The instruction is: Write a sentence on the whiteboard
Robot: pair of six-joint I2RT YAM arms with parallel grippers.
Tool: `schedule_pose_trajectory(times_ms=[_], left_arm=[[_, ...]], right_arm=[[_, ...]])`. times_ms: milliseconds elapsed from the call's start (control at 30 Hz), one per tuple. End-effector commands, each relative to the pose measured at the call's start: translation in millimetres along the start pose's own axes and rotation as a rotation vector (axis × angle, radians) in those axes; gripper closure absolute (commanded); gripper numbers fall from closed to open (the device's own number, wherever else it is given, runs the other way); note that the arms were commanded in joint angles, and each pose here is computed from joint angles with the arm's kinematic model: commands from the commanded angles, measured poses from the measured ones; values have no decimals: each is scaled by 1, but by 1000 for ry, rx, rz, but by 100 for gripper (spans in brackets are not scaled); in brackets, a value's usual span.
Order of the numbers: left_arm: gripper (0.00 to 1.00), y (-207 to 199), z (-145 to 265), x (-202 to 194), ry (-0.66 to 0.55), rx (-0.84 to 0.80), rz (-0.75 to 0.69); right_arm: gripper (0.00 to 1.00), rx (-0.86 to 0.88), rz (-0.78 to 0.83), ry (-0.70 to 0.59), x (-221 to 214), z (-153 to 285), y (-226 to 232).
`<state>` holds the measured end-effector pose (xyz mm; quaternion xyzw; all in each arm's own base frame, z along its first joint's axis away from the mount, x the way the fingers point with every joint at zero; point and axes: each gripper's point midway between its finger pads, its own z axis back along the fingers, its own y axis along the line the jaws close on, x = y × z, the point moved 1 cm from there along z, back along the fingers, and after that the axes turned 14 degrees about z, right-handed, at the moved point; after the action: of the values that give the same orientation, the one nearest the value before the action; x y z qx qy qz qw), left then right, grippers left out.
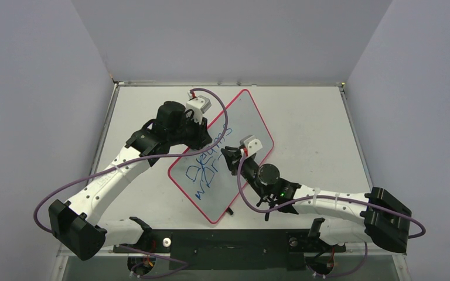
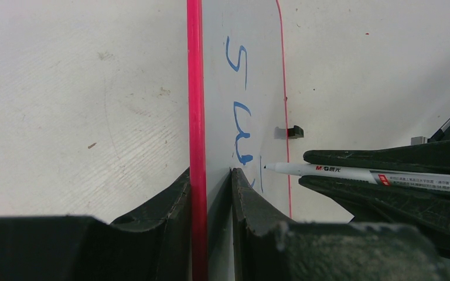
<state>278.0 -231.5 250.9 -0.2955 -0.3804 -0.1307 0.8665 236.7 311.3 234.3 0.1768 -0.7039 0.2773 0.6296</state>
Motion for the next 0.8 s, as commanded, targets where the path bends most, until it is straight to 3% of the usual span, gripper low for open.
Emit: schedule_pose_trajectory(times_ms=[0,767], left_arm=[[100,6,10,39,-167,47,-115],[100,5,10,39,-166,46,-115]], right_arm=[[100,11,-43,-66,26,-10,5],[100,44,-101,55,-25,12,16]])
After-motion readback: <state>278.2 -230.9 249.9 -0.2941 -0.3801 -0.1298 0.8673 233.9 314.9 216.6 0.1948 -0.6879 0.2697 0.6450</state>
